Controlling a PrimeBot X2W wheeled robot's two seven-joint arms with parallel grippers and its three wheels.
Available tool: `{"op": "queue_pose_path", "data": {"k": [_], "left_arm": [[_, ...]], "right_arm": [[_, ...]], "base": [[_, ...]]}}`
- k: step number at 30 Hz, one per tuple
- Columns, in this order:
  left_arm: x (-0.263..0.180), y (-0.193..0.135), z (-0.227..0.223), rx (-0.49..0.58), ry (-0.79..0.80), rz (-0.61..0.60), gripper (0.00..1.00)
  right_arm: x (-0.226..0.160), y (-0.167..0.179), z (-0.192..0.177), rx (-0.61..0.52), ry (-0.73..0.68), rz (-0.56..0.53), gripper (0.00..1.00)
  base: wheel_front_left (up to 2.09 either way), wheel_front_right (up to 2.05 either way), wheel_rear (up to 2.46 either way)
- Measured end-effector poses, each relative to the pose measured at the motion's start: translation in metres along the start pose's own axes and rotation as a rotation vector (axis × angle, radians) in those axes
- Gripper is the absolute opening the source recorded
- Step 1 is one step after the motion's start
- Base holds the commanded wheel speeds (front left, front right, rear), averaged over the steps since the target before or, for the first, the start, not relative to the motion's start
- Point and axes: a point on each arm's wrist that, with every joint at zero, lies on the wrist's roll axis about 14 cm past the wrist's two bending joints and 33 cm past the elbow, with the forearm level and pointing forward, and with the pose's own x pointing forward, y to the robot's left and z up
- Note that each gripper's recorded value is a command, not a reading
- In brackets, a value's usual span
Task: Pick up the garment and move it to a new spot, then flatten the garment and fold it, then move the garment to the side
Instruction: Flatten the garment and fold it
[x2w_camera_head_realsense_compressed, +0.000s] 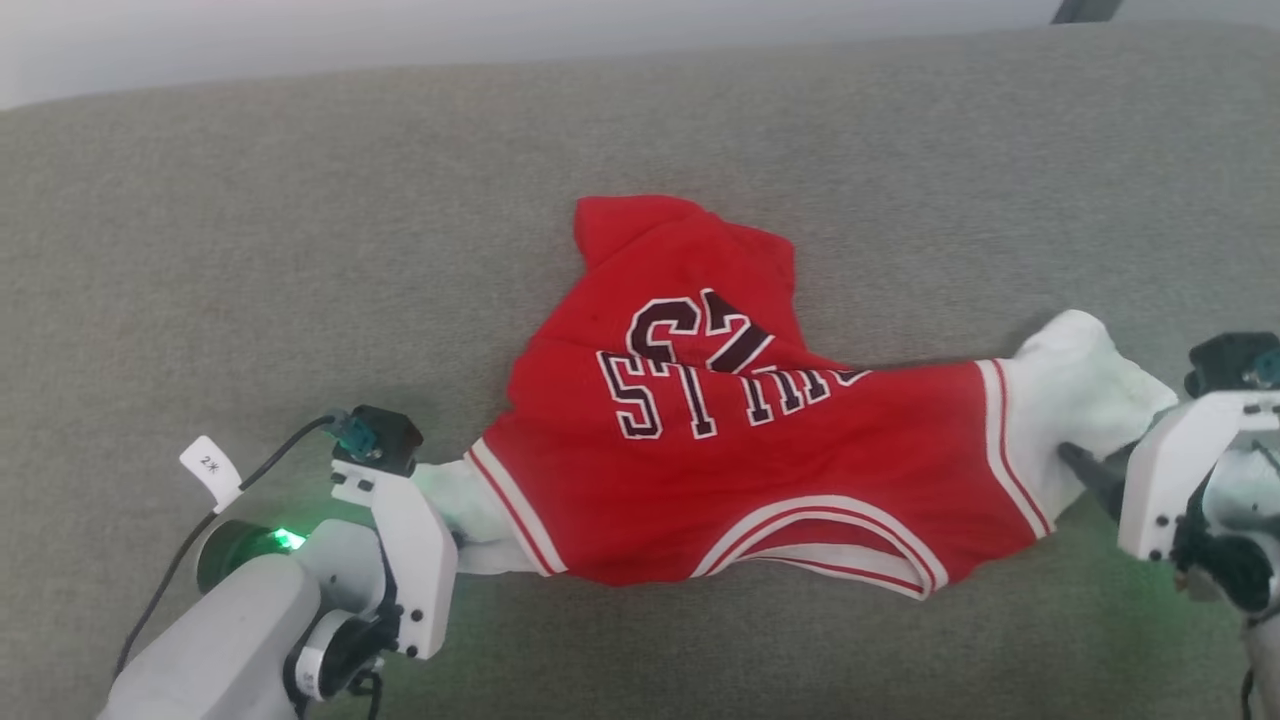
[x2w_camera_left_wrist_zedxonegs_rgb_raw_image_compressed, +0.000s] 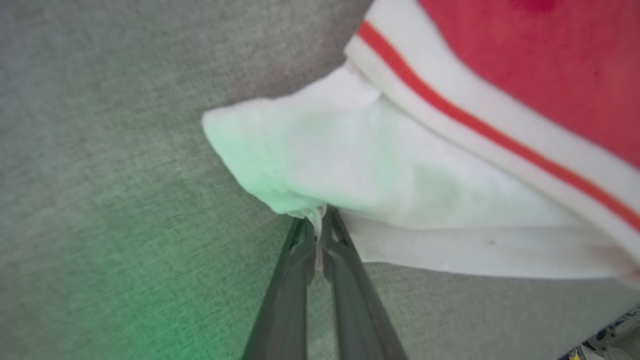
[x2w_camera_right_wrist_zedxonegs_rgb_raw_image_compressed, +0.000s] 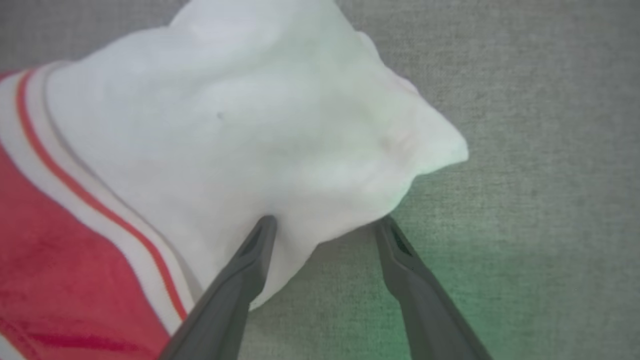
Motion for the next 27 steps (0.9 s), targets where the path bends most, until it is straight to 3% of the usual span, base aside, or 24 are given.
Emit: {"op": "queue_pose_path", "data": {"k": [5, 6, 7, 19, 23, 27], "left_arm": [[0.003, 0.003, 0.0, -0.019, -0.01, -0.004, 0.0], [0.003, 0.003, -0.001, -0.023, -0.011, -0.004, 0.0], [0.003, 0.004, -0.001, -0.027, -0.012, -0.002, 0.0], [-0.014, 0.011, 0.017, -0.068, -0.052, -0.005, 0.0], [-0.046, 0.029, 0.048, -0.036, -0.113, 0.042, 0.0], [-0.086, 0.02, 0.093, 0.026, -0.225, 0.043, 0.0]], "right_arm": [[0.02, 0.002, -0.004, 0.01, 0.102, 0.004, 1.0], [0.023, 0.003, -0.005, 0.003, 0.122, 0.007, 0.47], [0.025, 0.006, -0.005, -0.01, 0.143, 0.013, 0.0], [0.013, 0.023, 0.024, -0.001, 0.108, 0.1, 0.0], [-0.011, 0.036, 0.056, -0.027, 0.016, 0.147, 0.0], [-0.043, 0.051, 0.094, -0.061, -0.098, 0.19, 0.0]], "base": [[0.0, 0.0, 0.0], [0.0, 0.0, 0.0], [0.0, 0.0, 0.0], [0.0, 0.0, 0.0], [0.0, 0.0, 0.0], [0.0, 0.0, 0.0]]}}
